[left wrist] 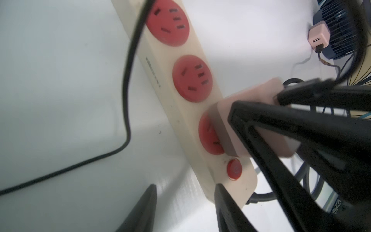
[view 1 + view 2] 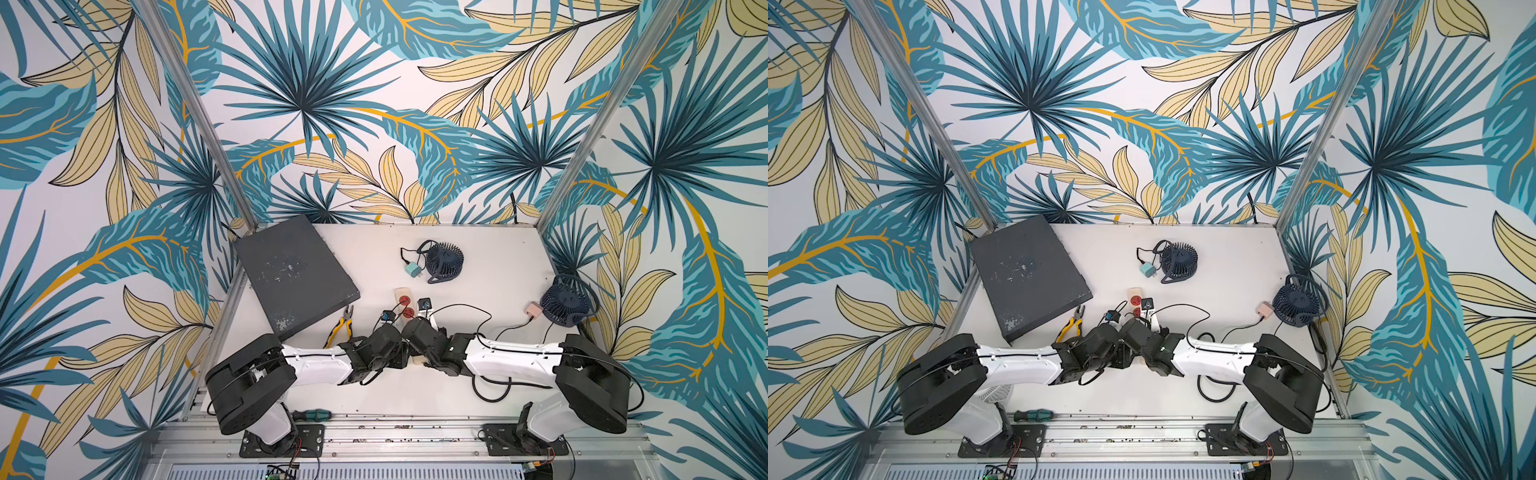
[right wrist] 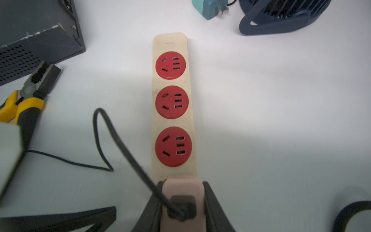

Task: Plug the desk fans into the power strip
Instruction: Insert the plug into the socket.

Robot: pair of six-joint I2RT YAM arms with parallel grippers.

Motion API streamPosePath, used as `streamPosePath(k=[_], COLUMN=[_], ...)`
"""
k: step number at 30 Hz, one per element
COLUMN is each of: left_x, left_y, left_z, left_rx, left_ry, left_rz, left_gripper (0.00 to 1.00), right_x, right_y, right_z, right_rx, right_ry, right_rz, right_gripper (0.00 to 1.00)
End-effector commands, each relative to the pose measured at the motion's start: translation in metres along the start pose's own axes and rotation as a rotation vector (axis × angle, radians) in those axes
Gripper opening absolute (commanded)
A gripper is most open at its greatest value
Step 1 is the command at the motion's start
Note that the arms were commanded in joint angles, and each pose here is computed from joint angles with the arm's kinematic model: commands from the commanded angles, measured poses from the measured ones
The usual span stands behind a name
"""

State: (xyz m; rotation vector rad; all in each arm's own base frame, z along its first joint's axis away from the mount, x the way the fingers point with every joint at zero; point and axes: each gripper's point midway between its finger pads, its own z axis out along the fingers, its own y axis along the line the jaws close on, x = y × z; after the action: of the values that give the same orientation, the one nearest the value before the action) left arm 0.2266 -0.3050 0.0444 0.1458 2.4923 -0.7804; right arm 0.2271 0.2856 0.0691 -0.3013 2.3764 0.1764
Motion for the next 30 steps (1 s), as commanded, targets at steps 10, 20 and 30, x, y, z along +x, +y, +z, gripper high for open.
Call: streamPosePath(k=[10,20,30], left_x=[-0.019,-0.034,-0.033], left_y=[-0.005,-0.025,-0.025], left_z=[-0.029,-0.029,-0.008], left_rx=[0.126,0.202,0.218], left_ry=[-0.087,-0.085,-0.044], left_rz=[-0.157,-0.195,-0.224], left_gripper=[0.53,0.55,0.48], right_x=[0.002,-0.013,-0.009], right_y=[0.011,0.002,0.001], right_z=[-0.055,-0.038,-0.017], right_rx=[-0.040,-0.073,-0.038], right_ry=[0.318,0.367,0.421], right_rz=[-0.048,-0.027,-0.101], right_gripper=[0.79,0.66,0.43])
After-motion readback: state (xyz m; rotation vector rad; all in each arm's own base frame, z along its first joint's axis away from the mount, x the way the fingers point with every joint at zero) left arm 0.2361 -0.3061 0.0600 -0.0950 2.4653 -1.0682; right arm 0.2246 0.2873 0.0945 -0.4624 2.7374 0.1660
